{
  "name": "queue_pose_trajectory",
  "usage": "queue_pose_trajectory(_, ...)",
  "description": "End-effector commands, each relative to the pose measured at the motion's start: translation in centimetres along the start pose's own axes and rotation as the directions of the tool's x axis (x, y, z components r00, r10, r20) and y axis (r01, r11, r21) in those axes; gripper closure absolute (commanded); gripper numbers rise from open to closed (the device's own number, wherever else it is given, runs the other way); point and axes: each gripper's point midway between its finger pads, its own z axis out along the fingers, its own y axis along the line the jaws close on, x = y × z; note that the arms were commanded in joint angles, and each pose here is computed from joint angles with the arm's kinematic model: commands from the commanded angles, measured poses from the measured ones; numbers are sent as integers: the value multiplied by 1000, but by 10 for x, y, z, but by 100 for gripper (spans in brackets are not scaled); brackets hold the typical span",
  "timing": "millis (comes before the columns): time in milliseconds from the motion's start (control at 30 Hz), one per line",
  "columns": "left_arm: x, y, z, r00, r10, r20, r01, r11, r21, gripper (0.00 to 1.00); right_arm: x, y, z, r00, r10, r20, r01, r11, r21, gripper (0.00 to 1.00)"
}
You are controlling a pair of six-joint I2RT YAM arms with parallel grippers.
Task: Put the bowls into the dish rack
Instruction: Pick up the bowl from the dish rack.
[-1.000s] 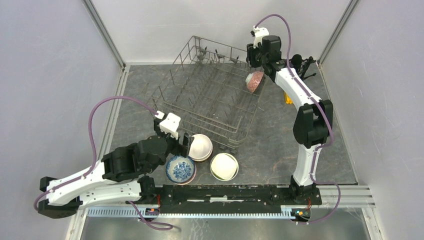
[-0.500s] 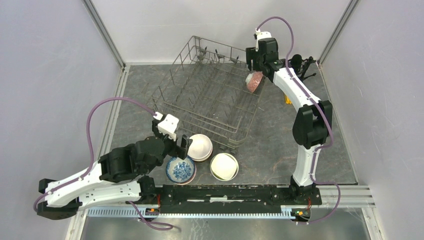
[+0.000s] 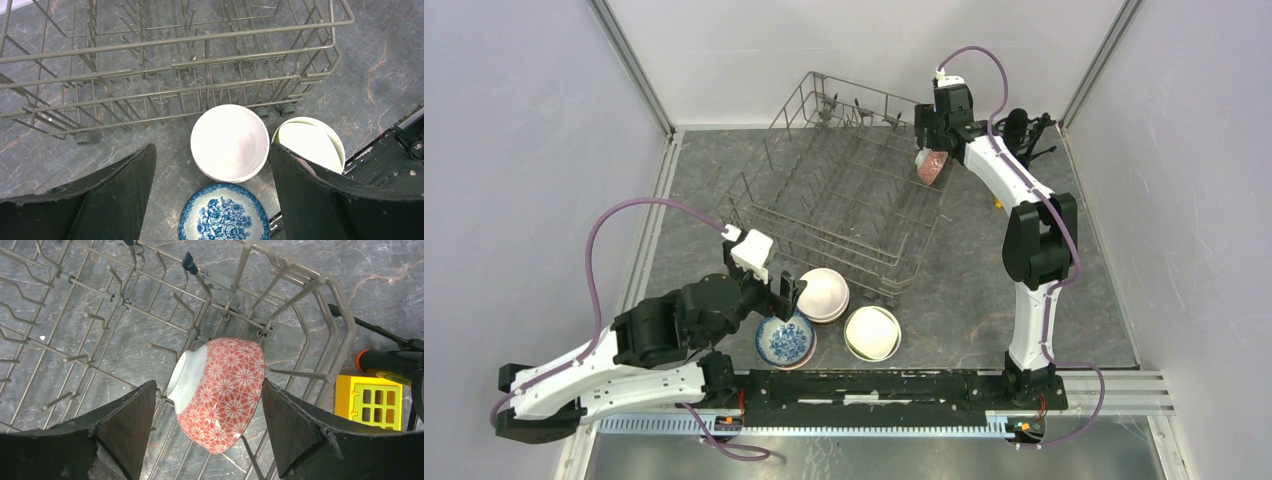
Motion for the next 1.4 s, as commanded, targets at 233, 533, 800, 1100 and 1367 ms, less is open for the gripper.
queue_pose_trajectory(233,-12,-3,-2,999,-52,13,52,998,21,10,4,0,-7,995,96,-7,-96,995,18,6)
queue_pose_trajectory(533,-11,-3,0,998,-65,6,65,997,29,10,19,-6,-8,987,150,-54,-146,987,72,2)
queue_pose_trajectory(800,-10,-3,3,998,-64,-3,65,998,23,10,26,12,2,973,205,-104,-205,979,8,2)
queue_pose_trajectory(1100,-7,-3,6,998,-59,-19,59,998,16,10,29,46,9,954,262,-147,-283,948,-145,2)
queue_pose_trajectory(1367,-5,-3,8,998,-55,-27,55,998,10,10,23,55,10,940,310,-142,-336,912,-237,2)
